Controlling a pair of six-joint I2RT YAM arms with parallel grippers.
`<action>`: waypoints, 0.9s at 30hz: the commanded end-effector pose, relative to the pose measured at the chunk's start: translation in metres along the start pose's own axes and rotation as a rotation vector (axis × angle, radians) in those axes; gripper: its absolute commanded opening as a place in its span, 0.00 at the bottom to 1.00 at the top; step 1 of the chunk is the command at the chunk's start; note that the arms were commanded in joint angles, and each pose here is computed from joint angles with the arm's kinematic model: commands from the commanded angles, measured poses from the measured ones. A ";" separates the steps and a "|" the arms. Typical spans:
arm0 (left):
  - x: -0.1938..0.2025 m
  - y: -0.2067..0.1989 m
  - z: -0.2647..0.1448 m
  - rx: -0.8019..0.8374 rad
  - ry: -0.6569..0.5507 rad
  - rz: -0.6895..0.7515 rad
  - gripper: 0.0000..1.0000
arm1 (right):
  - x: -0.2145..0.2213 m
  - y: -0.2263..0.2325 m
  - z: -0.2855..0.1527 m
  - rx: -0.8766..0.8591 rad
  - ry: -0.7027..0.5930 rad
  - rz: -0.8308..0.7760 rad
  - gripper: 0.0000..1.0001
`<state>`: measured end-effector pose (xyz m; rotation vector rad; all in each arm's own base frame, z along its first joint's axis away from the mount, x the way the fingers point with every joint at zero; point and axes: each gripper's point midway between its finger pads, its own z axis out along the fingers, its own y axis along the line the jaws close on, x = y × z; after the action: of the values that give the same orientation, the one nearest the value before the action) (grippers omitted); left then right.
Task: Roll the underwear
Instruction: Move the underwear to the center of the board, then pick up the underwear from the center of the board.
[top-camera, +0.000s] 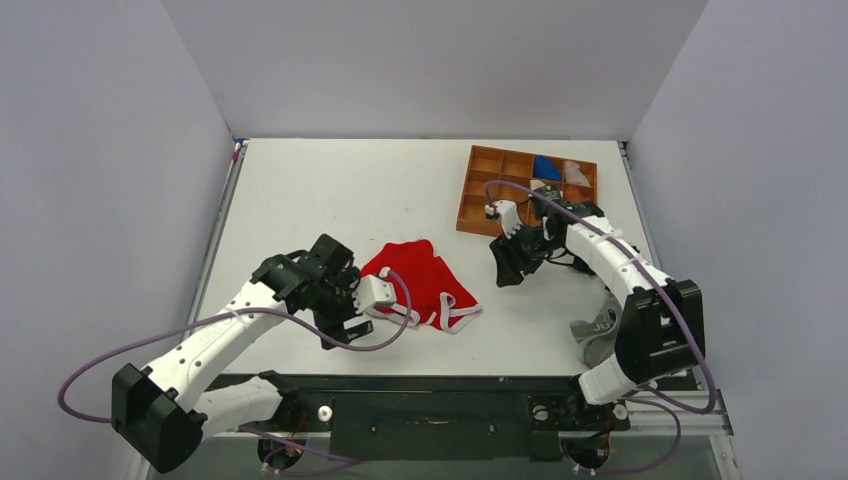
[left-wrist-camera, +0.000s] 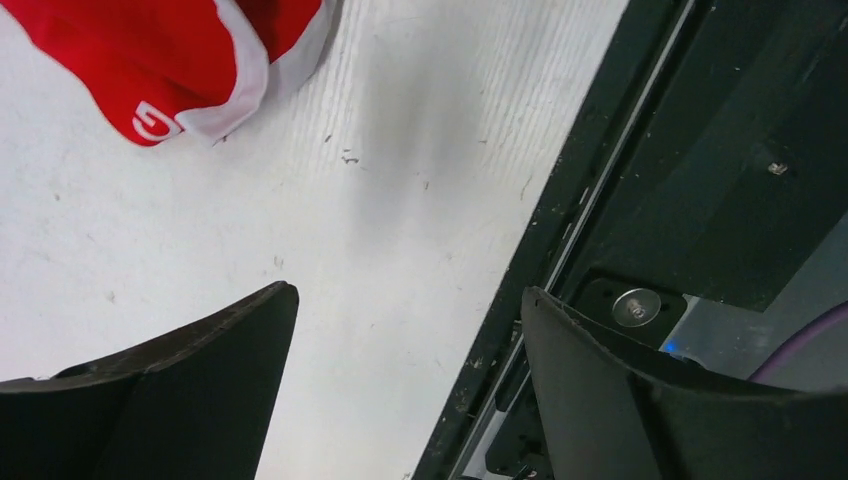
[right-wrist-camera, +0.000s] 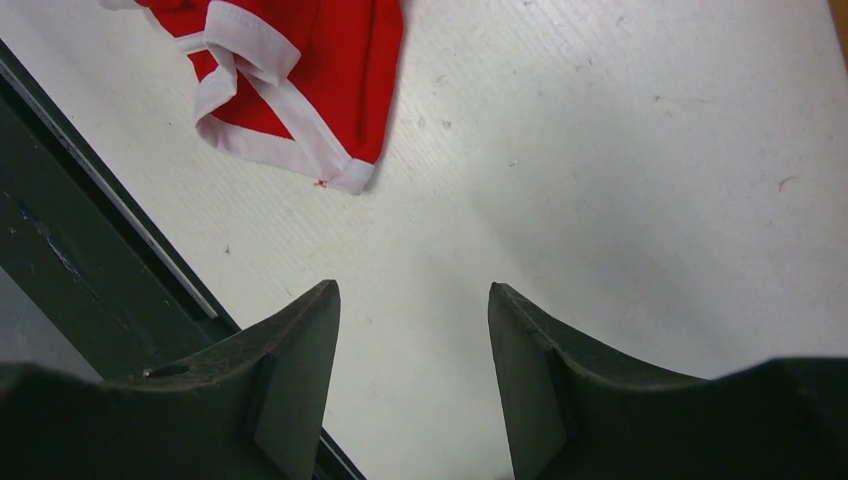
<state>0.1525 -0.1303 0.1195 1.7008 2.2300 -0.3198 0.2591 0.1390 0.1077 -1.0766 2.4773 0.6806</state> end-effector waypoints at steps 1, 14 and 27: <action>-0.007 0.029 -0.017 -0.139 -0.065 -0.006 0.84 | -0.032 -0.004 0.012 0.011 -0.019 -0.062 0.52; -0.033 0.081 -0.012 -0.281 -0.228 -0.201 0.94 | -0.038 0.017 0.097 -0.018 0.115 -0.049 0.52; -0.037 0.087 -0.027 -0.333 -0.274 -0.220 0.95 | -0.004 0.007 0.119 0.207 0.258 -0.113 0.45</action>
<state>0.2296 -0.1274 0.1433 1.2303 2.1882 -0.2164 0.2626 0.2246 0.0215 -1.3166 2.5892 0.4129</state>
